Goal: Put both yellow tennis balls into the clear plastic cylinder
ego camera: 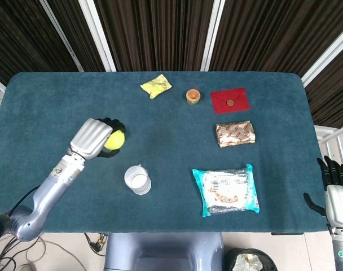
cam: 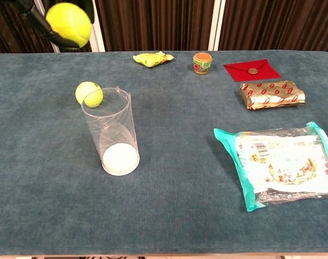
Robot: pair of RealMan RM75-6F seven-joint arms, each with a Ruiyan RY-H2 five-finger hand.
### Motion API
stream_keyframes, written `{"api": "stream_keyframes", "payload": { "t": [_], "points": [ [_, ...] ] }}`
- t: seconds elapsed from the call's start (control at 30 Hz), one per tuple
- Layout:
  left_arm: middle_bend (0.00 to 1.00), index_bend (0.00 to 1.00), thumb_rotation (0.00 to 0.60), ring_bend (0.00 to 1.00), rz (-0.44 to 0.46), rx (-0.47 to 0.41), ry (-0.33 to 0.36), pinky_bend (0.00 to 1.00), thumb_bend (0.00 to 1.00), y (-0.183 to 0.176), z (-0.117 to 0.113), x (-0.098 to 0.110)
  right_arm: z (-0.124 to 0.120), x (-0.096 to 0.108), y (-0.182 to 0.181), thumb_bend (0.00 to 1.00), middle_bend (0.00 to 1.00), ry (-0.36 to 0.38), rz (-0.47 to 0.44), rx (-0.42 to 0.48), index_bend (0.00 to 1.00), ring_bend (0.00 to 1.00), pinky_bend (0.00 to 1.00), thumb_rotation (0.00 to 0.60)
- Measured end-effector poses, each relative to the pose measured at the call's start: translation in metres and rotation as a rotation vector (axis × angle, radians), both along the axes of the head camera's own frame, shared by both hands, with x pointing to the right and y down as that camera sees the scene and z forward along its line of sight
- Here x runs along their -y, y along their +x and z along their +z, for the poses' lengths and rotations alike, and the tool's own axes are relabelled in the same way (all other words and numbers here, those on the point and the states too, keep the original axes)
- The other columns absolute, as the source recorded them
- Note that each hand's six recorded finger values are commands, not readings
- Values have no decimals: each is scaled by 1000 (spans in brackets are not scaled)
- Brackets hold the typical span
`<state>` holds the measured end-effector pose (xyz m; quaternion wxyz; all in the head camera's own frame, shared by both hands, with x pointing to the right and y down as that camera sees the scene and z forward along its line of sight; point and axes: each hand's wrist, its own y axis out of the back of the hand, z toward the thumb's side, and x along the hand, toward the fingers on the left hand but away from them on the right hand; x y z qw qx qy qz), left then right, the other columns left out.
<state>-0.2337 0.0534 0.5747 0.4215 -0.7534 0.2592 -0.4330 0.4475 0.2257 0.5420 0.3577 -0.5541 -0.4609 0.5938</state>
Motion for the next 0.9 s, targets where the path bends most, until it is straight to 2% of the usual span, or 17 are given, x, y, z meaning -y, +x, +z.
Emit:
{"api": "stream_keyframes", "payload": {
  "t": [0.3, 0.57, 0.9],
  "points": [
    [499, 422, 600, 437, 92, -57, -99, 561, 340, 39, 4, -27, 0, 0, 2, 338, 16, 4, 9, -6, 0, 24, 0, 600],
    [497, 415, 600, 434, 124, -107, -142, 560, 337, 54, -1, -42, 1, 0, 2, 337, 16, 5, 12, -10, 0, 24, 0, 600],
    [484, 405, 600, 423, 168, -95, -176, 556, 314, 58, -2, -55, -1, 0, 3, 336, 16, 12, 24, -5, 0, 24, 0, 600]
  ]
}}
